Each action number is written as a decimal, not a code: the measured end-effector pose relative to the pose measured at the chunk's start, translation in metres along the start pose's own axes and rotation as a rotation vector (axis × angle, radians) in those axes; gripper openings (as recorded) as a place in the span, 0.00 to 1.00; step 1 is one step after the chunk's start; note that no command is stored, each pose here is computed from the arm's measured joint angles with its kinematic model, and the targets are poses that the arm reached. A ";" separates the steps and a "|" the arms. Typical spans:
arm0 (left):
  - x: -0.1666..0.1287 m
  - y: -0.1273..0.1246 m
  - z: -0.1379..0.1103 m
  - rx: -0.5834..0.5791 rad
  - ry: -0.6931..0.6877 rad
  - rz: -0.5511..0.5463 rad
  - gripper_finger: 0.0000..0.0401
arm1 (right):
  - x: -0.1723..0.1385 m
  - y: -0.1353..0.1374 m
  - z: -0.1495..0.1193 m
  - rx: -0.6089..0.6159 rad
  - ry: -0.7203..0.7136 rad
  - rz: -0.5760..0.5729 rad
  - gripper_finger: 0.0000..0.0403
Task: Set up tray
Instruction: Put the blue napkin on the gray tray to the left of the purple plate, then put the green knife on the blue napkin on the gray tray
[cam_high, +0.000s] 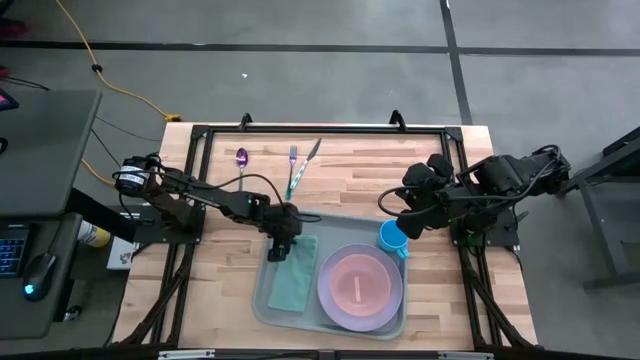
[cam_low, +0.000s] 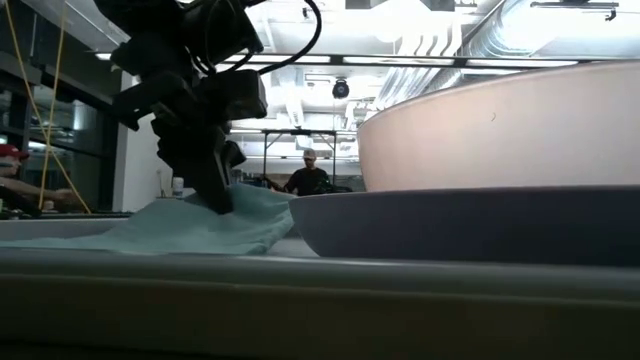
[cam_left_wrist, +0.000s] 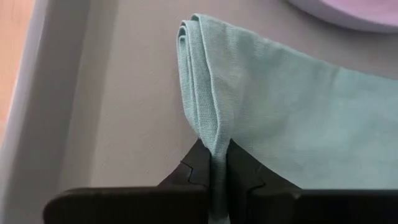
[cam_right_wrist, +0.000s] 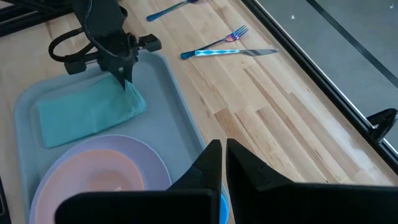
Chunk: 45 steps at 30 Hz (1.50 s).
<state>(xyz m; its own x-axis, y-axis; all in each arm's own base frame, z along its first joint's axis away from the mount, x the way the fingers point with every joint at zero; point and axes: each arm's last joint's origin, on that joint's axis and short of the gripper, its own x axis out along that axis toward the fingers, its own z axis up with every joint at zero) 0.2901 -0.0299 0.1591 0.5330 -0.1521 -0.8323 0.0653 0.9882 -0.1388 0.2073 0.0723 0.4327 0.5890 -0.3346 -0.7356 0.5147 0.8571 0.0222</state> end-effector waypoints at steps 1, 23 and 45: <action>0.000 0.000 0.000 0.008 -0.004 -0.001 0.14 | 0.000 0.000 0.000 0.000 0.000 0.000 0.00; 0.000 0.000 0.004 0.045 -0.037 -0.009 0.47 | 0.000 0.000 0.000 -0.001 0.001 0.001 0.00; -0.023 0.005 0.012 0.037 -0.144 0.273 0.71 | 0.000 0.000 -0.001 -0.002 0.016 0.013 0.00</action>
<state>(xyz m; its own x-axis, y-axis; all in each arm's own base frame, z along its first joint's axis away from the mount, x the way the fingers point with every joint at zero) 0.2880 -0.0213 0.1843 0.6487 0.1208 -0.7514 -0.0672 0.9926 0.1016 0.2071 0.0727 0.4324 0.5857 -0.3172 -0.7459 0.5060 0.8620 0.0307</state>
